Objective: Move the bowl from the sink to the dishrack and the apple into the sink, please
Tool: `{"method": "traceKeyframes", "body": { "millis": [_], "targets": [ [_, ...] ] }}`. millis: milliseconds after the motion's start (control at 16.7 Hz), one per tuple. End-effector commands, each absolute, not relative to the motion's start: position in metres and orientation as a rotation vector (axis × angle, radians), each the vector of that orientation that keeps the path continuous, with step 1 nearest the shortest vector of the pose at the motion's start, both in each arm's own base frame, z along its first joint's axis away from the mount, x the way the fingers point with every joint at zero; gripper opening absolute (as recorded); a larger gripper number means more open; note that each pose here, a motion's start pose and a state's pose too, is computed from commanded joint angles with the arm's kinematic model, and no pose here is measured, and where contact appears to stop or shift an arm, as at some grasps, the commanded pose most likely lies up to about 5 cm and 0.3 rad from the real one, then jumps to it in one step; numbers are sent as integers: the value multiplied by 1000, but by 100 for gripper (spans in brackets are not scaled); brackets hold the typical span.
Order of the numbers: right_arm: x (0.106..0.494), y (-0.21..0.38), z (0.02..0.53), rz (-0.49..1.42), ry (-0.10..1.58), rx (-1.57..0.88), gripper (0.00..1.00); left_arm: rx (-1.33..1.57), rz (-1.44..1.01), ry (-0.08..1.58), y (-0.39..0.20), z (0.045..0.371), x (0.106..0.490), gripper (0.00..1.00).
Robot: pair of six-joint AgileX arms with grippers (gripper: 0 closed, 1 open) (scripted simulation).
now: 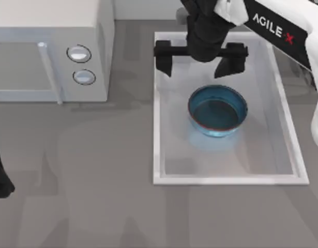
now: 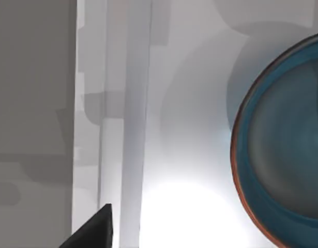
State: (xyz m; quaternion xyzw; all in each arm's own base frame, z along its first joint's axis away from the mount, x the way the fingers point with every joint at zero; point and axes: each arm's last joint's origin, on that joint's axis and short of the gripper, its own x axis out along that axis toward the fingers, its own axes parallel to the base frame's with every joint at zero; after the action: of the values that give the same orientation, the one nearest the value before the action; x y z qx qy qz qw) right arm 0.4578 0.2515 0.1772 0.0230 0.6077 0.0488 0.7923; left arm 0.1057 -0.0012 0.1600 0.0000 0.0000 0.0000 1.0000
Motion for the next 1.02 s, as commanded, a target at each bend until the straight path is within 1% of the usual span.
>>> {"method": "traceKeyframes", "body": {
  "millis": [300, 660, 780, 1020],
  "targets": [
    [457, 268, 145, -9, 1371, 7, 100, 0, 0, 0, -1, 160, 106, 100],
    [459, 266, 142, -11, 1372, 9, 100, 0, 0, 0, -1, 160, 106, 100],
    [464, 268, 124, -9, 1373, 5, 100, 0, 0, 0, -1, 160, 106, 100],
    [476, 269, 61, -7, 1367, 9, 100, 0, 0, 0, -1, 160, 106, 100]
  ]
}}
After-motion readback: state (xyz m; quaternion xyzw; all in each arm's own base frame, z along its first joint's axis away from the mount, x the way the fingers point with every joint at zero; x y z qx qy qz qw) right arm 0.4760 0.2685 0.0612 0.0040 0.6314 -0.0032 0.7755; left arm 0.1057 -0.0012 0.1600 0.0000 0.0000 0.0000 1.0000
